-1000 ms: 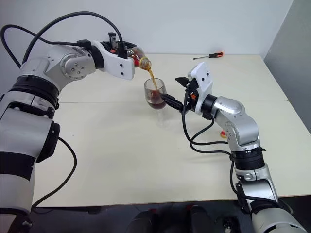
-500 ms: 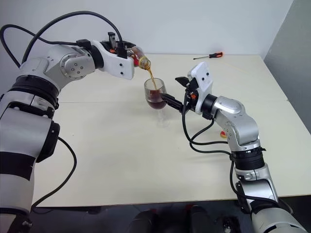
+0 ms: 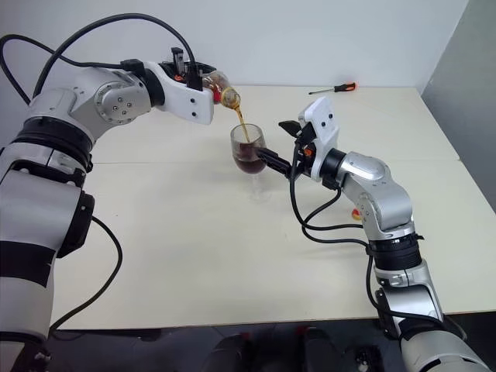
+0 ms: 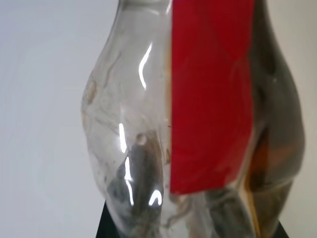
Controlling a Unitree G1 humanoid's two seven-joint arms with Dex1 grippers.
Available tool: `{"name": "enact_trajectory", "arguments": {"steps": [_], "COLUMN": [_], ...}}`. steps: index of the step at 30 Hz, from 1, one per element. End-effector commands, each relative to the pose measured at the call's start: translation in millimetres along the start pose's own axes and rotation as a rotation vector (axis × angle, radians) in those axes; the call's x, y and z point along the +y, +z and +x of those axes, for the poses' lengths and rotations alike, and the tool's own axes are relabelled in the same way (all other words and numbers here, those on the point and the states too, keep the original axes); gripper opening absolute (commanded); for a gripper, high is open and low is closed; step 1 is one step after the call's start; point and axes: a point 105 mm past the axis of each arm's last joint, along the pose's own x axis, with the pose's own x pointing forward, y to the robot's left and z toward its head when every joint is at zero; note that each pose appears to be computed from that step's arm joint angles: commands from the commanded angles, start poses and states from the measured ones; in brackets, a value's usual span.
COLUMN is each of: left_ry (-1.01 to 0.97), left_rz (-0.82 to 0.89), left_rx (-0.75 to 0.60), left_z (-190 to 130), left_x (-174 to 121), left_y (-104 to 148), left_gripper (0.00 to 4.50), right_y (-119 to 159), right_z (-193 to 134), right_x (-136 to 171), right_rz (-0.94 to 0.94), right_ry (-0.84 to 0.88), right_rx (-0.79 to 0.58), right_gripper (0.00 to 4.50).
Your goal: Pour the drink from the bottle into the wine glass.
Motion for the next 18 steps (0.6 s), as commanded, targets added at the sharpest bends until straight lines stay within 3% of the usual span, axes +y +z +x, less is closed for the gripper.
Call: {"name": "enact_trajectory", "arguments": {"steps": [1, 9, 18], "left_ry": [0.066, 0.071, 0.250], "left_rz": [-0.086, -0.231, -0.704], "left_rx": [-0.023, -0.054, -0.135], "left_z": [-3, -2, -9], "left_x": [20, 19, 52], "left_y": [2, 4, -5], "left_gripper": [0.86, 0.86, 0.86], "right_y": [19, 19, 17], "right_z": [1, 0, -3], "right_x": [0, -3, -1], "right_rz": [-0.048, -0.046, -0.039], "right_ry": [0.003, -0.007, 0.003], "right_rx": [-0.058, -0.053, -0.052], "right_gripper": [4.50, 4.50, 4.50]}}
